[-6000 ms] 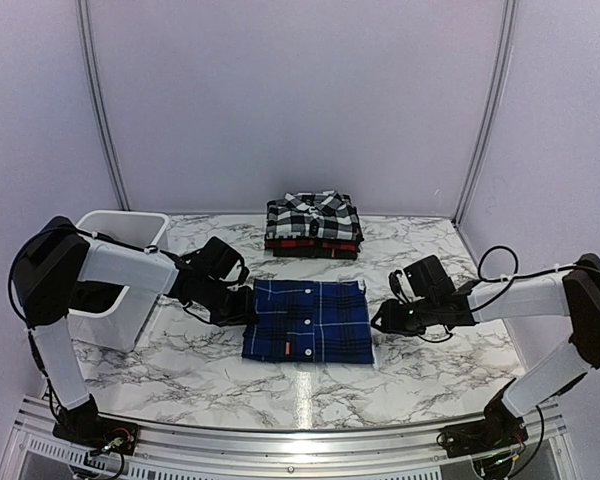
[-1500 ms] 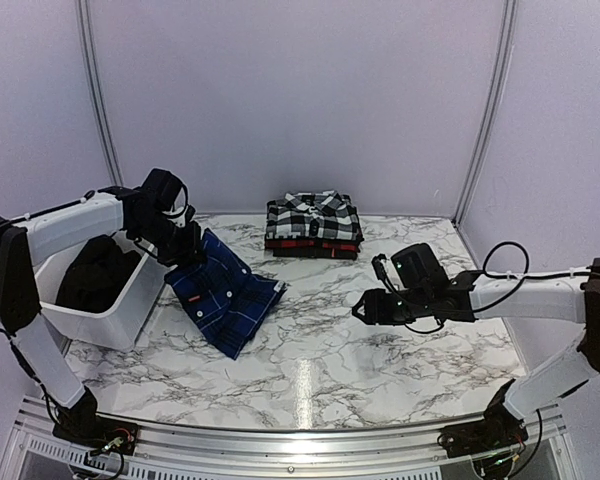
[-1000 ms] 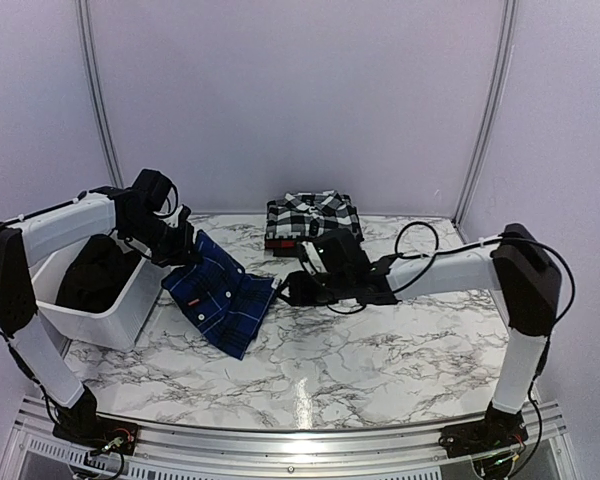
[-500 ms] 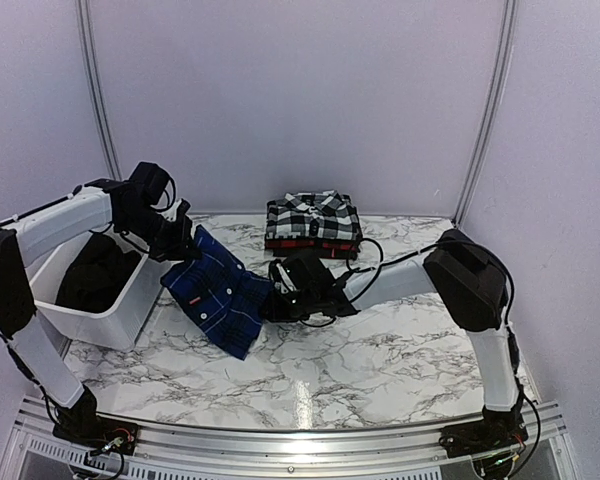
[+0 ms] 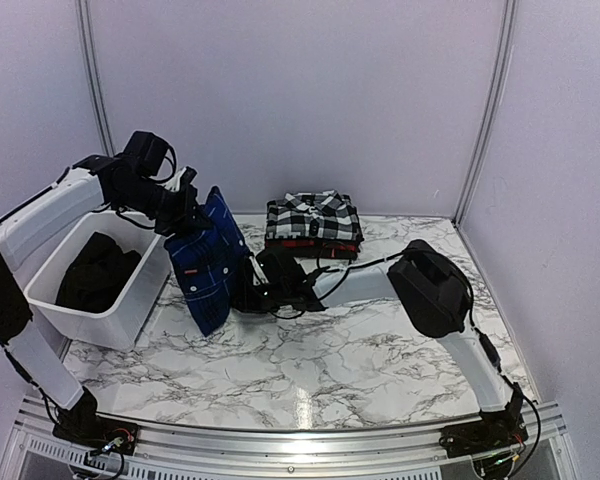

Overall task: Fold and stack the long sleeve shirts
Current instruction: Turn over the square folded shirt at the center of the board.

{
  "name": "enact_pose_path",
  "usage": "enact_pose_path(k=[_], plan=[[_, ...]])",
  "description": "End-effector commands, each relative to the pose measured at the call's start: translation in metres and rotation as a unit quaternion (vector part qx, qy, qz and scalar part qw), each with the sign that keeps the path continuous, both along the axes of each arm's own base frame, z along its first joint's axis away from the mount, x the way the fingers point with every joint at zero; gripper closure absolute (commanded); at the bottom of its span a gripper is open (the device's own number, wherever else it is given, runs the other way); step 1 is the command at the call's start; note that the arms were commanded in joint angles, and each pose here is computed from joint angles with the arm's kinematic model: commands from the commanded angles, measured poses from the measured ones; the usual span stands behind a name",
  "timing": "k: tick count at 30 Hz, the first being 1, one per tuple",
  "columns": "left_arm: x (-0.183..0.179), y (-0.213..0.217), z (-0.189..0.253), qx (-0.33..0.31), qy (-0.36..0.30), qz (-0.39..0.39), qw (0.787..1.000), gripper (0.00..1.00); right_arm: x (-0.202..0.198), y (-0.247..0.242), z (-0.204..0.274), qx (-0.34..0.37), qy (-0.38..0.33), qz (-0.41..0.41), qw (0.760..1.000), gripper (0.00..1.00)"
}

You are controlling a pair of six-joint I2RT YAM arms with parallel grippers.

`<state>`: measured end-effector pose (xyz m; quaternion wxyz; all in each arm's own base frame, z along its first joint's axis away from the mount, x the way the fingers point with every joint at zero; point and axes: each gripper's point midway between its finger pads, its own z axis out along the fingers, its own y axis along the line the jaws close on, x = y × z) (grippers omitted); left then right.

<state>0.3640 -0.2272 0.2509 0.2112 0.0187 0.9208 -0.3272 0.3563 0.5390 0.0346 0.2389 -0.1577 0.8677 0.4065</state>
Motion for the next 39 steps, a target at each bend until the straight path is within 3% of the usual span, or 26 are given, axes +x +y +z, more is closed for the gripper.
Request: enact_pose_path(k=[1, 5, 11, 21, 28, 30, 32, 34, 37, 39], plan=[[-0.023, -0.042, 0.026, -0.041, -0.016, -0.026, 0.999, 1.0, 0.0, 0.023, -0.004, 0.033, 0.02, 0.021, 0.999, 0.73], [-0.033, -0.074, 0.004, -0.068, 0.003, -0.001, 0.998, 1.0, 0.003, 0.023, -0.001, 0.093, 0.041, 0.044, 0.994, 0.63], [-0.028, -0.098, -0.022, -0.054, 0.006, 0.027, 0.998, 1.0, 0.006, -0.009, 0.011, 0.15, 0.061, 0.041, 0.986, 0.57], [-0.02, -0.126, -0.039, -0.046, 0.008, 0.011, 0.999, 1.0, 0.015, -0.105, 0.007, 0.106, 0.085, -0.071, 0.988, 0.6], [-0.026, -0.202, -0.079, -0.016, 0.017, -0.029, 0.999, 1.0, 0.007, -0.218, 0.051, 0.048, 0.032, -0.146, 0.988, 0.54], [-0.027, -0.238, -0.091, -0.01, 0.009, -0.042, 0.999, 0.79, 0.001, -0.265, 0.059, 0.002, 0.016, -0.185, 0.983, 0.49], [-0.032, -0.276, -0.104, -0.003, 0.003, -0.066, 0.998, 0.7, -0.008, -0.31, 0.068, -0.036, 0.0, -0.225, 0.974, 0.44], [-0.039, -0.309, -0.108, 0.002, -0.006, -0.089, 0.996, 0.53, -0.017, -0.346, 0.08, -0.058, -0.019, -0.26, 0.964, 0.4], [-0.044, -0.333, -0.091, -0.004, -0.035, -0.106, 0.994, 0.36, -0.032, -0.365, 0.093, -0.08, -0.031, -0.266, 0.96, 0.36], [-0.041, -0.329, -0.074, -0.004, -0.057, -0.103, 0.993, 0.31, -0.036, -0.362, 0.099, -0.078, -0.033, -0.252, 0.964, 0.35]])
